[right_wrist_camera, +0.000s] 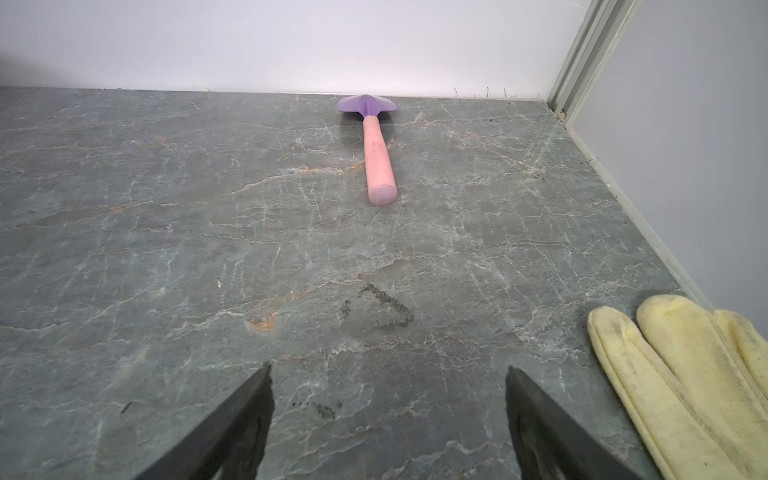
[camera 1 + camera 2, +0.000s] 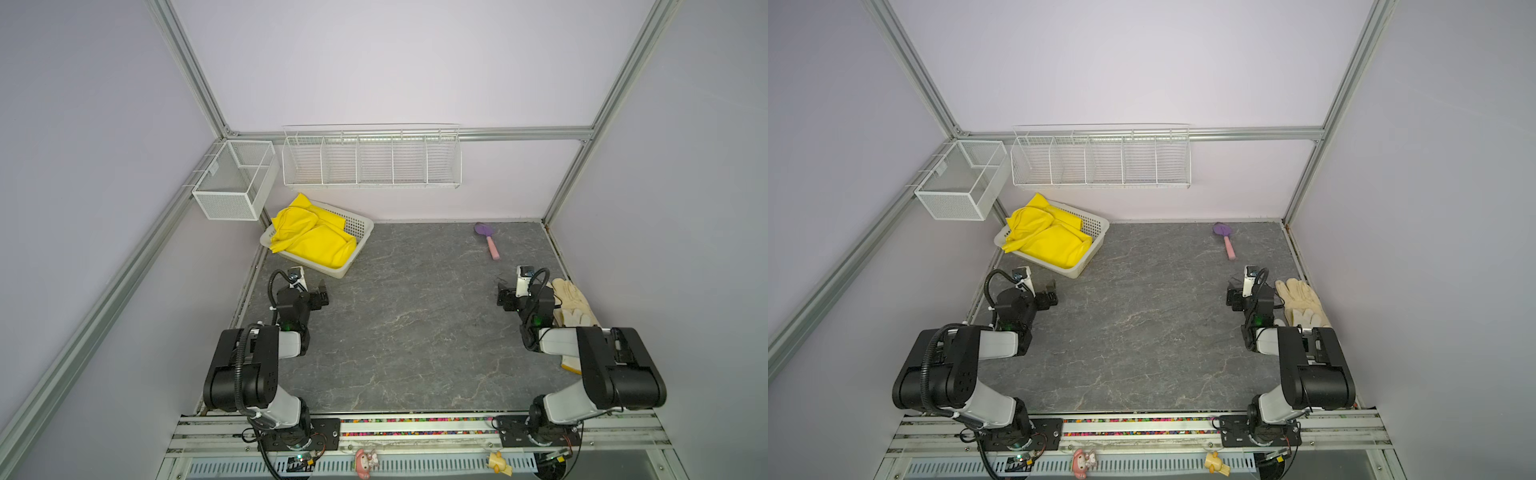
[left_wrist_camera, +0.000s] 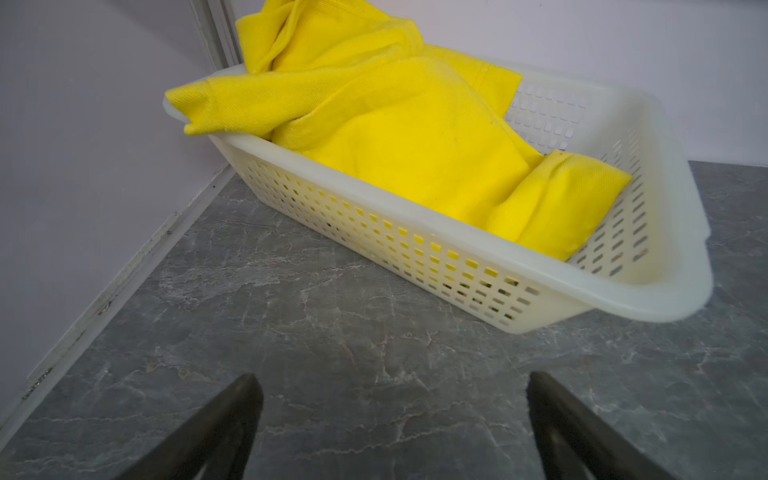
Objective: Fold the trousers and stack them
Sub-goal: 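Reach the left gripper into the white basket while the right gripper moves forward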
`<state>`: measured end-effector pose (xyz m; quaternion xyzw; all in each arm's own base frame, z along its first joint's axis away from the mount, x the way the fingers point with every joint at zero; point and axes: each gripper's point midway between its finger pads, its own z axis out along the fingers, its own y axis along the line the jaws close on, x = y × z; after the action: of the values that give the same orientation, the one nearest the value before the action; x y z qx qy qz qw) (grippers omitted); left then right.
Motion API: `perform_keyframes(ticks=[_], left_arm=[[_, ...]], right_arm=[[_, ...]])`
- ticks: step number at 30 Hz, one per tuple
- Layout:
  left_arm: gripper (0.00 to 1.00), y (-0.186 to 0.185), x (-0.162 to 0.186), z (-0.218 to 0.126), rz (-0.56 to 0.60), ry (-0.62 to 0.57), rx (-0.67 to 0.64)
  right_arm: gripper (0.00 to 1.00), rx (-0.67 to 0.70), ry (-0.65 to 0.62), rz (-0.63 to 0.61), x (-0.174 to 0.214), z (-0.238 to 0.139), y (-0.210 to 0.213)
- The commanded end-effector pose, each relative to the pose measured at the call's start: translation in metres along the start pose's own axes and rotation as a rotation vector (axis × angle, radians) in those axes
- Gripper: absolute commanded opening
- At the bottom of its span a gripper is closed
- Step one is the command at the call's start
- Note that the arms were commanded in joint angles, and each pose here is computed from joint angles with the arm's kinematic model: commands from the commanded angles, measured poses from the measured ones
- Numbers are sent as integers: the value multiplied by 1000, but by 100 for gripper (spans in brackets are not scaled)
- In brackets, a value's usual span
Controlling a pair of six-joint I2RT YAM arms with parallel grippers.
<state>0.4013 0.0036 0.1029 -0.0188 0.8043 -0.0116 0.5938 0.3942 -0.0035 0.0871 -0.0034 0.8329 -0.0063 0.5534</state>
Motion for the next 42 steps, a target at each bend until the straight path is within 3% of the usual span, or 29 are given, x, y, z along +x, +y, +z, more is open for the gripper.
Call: perform_keyframes(ticks=[1, 18, 25, 31, 36, 42], left_arm=[[100, -3, -12, 1, 11, -39, 16], [99, -4, -14, 0, 13, -47, 17], [99, -8, -40, -25, 37, -95, 3], [99, -11, -68, -42, -32, -64, -17], [100, -13, -83, -49, -141, 62, -73], [99, -24, -103, -42, -192, 156, -66]], right_arm=[[88, -9, -30, -20, -7, 0, 2], [88, -14, -29, -15, -6, 0, 2], [88, -59, 5, -34, -27, -7, 10], [88, -154, -21, -43, -55, -31, 27], [88, -288, 15, -72, -77, -56, 55], [88, -474, 90, -124, -89, -83, 101]])
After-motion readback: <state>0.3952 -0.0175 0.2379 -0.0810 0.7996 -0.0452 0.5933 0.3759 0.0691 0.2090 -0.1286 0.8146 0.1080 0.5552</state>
